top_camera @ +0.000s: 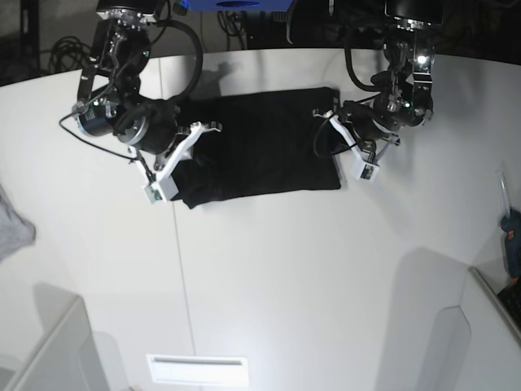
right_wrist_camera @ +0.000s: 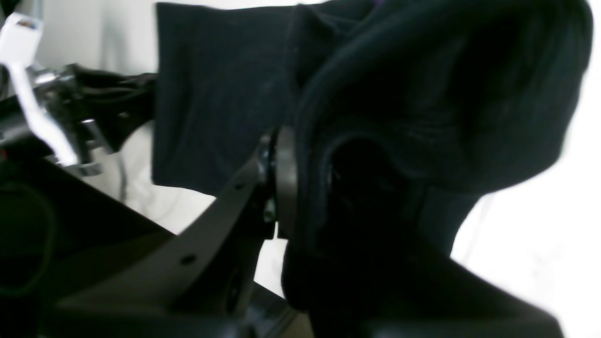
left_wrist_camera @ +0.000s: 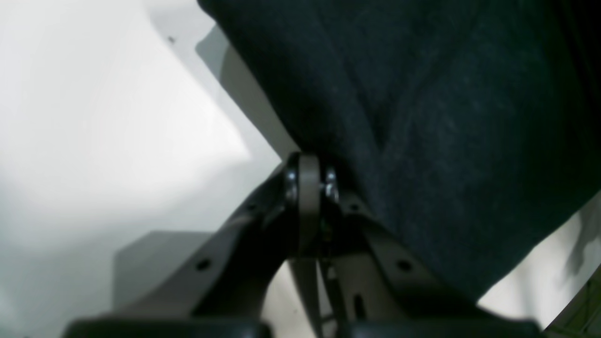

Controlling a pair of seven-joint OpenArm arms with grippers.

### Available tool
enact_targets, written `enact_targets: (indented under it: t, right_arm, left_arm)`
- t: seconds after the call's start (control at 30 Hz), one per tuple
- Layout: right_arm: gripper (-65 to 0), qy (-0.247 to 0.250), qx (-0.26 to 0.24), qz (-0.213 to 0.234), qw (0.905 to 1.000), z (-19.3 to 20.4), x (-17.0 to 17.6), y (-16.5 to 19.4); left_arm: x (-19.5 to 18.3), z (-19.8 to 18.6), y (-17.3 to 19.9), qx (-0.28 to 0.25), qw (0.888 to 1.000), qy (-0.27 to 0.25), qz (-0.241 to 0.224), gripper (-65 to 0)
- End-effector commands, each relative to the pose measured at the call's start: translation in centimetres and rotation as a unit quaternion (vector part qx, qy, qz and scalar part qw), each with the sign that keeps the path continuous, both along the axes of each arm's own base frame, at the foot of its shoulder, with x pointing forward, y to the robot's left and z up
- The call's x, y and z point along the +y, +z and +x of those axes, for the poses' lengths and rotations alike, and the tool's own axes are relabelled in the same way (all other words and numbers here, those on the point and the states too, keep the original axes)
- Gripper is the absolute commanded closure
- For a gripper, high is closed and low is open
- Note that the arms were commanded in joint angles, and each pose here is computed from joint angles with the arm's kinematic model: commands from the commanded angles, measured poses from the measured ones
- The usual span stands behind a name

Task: Fold the T-shirt properly
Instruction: 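Fold the held end over toward the left gripper with the right gripper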

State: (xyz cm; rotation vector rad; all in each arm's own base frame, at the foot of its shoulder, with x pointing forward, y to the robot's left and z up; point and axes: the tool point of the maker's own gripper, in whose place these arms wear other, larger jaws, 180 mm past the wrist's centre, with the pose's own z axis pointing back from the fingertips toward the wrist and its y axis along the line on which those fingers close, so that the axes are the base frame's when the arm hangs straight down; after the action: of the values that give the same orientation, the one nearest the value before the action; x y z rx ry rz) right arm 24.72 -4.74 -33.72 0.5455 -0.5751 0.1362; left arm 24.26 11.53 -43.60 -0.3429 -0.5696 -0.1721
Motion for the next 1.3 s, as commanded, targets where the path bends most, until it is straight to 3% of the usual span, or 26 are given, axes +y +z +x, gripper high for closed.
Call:
enact_targets:
  t: [0.0,0.23,0.5,1.03,1.27]
  right_arm:
    - [0.0,-0.003,-0.025,0.008,0.9997,0.8,0.0,1.1]
    - [0.0,-0.016,-0.045,0.012,0.9988,1.5,-0.3,1.6]
    - [0.0,-0.033,-0.05,0.009,0.9982,1.9,-1.3,1.7]
    - [0.0,-0.042,-0.073,0.027,0.9961,3.6,-0.5,3.2]
    - [0.0,-0.042,-0.054,0.039,0.9969,3.5,0.1,2.2]
  left_arm:
    - [-0.1,-0.4,-0.5,0.018,1.0,-0.009,0.014,0.0]
    - [-2.9,0.5,0.1,0.006,0.999,-0.04,0.0,0.0]
    - [-5.0,1.6,-1.4,0.028,0.999,-0.036,-0.023,0.0]
    - [-5.7,3.5,-0.5,0.015,0.999,-0.036,-0.03,0.0]
    - [-5.7,3.4,-0.6,0.016,0.999,-0.036,-0.03,0.0]
